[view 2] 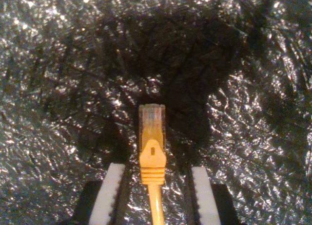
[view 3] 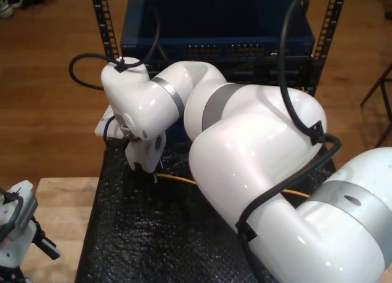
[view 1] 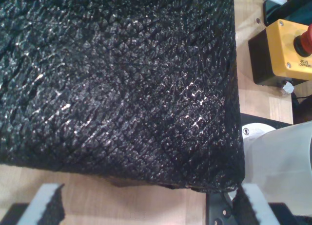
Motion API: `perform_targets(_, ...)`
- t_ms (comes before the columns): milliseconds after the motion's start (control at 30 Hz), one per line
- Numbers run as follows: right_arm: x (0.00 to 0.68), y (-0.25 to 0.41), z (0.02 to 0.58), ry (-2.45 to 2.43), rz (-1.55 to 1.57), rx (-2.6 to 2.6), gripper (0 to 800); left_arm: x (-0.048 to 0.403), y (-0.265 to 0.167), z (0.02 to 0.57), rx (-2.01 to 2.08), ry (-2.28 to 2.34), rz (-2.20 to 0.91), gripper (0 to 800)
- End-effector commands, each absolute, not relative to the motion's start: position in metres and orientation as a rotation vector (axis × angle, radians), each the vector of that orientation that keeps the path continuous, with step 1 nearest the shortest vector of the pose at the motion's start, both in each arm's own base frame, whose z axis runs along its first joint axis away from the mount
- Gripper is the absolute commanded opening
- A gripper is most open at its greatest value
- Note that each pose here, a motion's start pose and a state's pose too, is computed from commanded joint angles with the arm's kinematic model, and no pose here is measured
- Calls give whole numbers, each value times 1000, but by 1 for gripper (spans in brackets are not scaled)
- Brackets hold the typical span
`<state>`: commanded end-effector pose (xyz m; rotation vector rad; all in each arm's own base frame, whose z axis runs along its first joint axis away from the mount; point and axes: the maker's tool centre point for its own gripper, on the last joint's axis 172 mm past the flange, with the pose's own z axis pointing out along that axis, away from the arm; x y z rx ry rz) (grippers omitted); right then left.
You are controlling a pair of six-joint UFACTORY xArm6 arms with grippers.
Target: Grab the cable and plug it in
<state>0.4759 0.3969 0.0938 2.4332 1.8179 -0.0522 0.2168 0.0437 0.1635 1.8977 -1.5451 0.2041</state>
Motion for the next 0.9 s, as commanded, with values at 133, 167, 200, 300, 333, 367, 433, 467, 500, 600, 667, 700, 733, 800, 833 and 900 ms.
perform_targets(133,477,397,94,1816,-50,2433,233,217,44,163,1898,-1545,204,800)
perform_targets(167,477,397,94,1816,-50,2433,227,217,44,163,1898,-1545,204,800)
perform_targets(200,477,397,94,1816,-50,2433,221,217,44,163,1898,-1545,204,800)
perform_targets(300,476,398,94,1818,-49,2432,192,216,43,164,1896,-1544,204,800)
perform_targets(333,476,398,93,1818,-52,2431,185,217,43,164,1895,-1546,203,800)
perform_targets(367,476,398,91,1818,-54,2431,185,216,43,164,1896,-1544,204,800)
perform_targets(433,476,397,91,1818,-56,2431,183,217,43,164,1895,-1546,203,800)
perform_targets(467,476,397,91,1818,-56,2431,169,217,43,164,1895,-1546,203,800)
perform_targets(500,476,398,91,1818,-54,2431,163,217,43,164,1895,-1546,203,800)
perform_targets(600,476,397,91,1818,-54,2429,151,216,43,163,1894,-1545,202,800)
perform_targets(667,476,399,92,1820,-51,2428,145,216,43,163,1894,-1545,202,800)
perform_targets(700,476,398,91,1820,-54,2428,136,216,43,163,1894,-1545,202,800)
perform_targets(733,476,399,92,1820,-51,2428,120,216,43,163,1894,-1545,202,800)
perform_targets(800,476,399,92,1822,-51,2425,71,216,43,163,1894,-1545,202,800)
perform_targets(833,477,398,91,1822,-50,2418,55,216,43,163,1893,-1544,202,800)
perform_targets(900,481,394,92,1827,-46,2386,20,216,43,163,1893,-1544,202,800)
